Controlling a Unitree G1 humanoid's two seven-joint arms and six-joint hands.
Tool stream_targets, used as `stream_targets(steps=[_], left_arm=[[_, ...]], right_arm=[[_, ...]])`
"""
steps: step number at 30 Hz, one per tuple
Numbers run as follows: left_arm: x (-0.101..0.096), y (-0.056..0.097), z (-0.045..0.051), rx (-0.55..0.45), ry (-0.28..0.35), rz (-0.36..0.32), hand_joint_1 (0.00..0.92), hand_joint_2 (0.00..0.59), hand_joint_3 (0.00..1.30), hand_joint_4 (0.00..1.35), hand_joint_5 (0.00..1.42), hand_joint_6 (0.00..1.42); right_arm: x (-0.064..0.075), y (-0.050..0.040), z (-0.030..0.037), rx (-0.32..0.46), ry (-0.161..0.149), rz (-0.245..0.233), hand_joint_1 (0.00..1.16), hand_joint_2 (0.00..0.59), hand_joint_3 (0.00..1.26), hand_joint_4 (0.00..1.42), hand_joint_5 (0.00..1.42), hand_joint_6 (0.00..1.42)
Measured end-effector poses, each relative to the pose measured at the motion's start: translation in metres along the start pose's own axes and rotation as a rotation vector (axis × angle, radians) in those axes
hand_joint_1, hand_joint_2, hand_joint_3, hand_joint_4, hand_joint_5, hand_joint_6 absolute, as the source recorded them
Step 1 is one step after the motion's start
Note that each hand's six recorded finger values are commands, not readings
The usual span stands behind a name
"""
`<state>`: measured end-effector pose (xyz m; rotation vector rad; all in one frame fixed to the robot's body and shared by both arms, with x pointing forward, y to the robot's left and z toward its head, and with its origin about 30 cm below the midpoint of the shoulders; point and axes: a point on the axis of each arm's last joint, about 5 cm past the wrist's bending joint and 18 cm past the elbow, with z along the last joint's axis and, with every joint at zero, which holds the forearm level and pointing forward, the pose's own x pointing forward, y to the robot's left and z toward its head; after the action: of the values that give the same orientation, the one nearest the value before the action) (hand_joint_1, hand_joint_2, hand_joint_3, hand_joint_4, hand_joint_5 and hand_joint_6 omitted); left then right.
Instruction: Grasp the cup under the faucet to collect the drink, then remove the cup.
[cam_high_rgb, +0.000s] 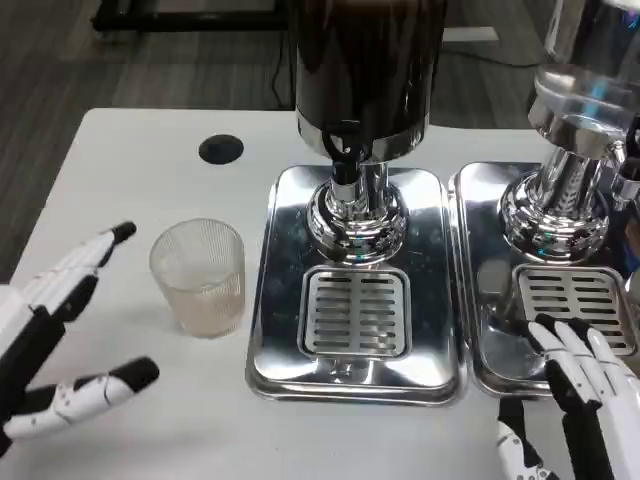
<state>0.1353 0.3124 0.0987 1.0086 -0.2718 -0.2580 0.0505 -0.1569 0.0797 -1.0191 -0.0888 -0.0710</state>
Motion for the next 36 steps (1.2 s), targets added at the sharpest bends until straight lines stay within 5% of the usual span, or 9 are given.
stream_targets(steps=[13, 18, 36], left_arm=[[0.034, 0.008, -0.0046, -0.005, 0.084, 0.018, 0.000, 0.039, 0.00, 0.00, 0.03, 0.10], [0.044, 0.003, -0.0118, 0.006, 0.147, -0.044, 0.000, 0.030, 0.00, 0.00, 0.02, 0.10], [0.074, -0.014, -0.0206, -0.008, 0.202, -0.141, 0.075, 0.024, 0.00, 0.00, 0.04, 0.10]], right_arm=[[0.003, 0.0014, 0.0022, 0.015, -0.010, -0.001, 0.42, 0.517, 0.20, 0.13, 0.06, 0.13], [0.004, 0.0023, 0.0035, 0.021, -0.016, 0.001, 0.42, 0.517, 0.20, 0.14, 0.06, 0.13], [0.002, 0.0039, 0.0057, 0.032, -0.014, 0.006, 0.42, 0.517, 0.20, 0.14, 0.07, 0.14]])
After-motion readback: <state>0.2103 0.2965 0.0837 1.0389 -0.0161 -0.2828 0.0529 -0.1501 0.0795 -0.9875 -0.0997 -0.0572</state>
